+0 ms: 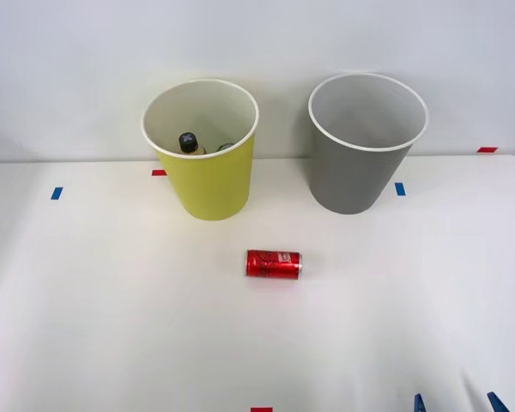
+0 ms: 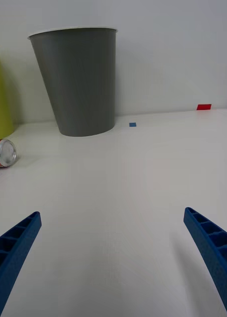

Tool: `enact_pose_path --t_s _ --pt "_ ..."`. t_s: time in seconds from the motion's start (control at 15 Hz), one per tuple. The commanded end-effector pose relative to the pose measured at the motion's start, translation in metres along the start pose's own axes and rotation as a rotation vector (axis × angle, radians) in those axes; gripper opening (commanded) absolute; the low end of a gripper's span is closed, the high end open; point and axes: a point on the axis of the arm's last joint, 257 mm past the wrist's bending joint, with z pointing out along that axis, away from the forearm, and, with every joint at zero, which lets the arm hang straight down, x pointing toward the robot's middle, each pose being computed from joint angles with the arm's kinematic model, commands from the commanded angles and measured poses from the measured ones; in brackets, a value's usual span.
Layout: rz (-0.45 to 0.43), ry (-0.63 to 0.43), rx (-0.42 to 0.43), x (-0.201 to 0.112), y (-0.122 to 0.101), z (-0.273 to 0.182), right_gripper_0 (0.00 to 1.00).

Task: Put cans in the gray bin, plastic bottles in the light green bin

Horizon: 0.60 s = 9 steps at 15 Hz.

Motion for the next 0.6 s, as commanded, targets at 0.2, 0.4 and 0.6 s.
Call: enact_pose_path --t_s 0.2,0.4,0.6 --pt "0.003 0.031 -0.003 0.013 0.001 -0.001 1.00" --pt "0.035 -0.022 -0.057 -0.003 0.021 0.002 1.00" --pt "-0.025 -0.067 -0.139 -0.027 0.028 0.012 1.00"
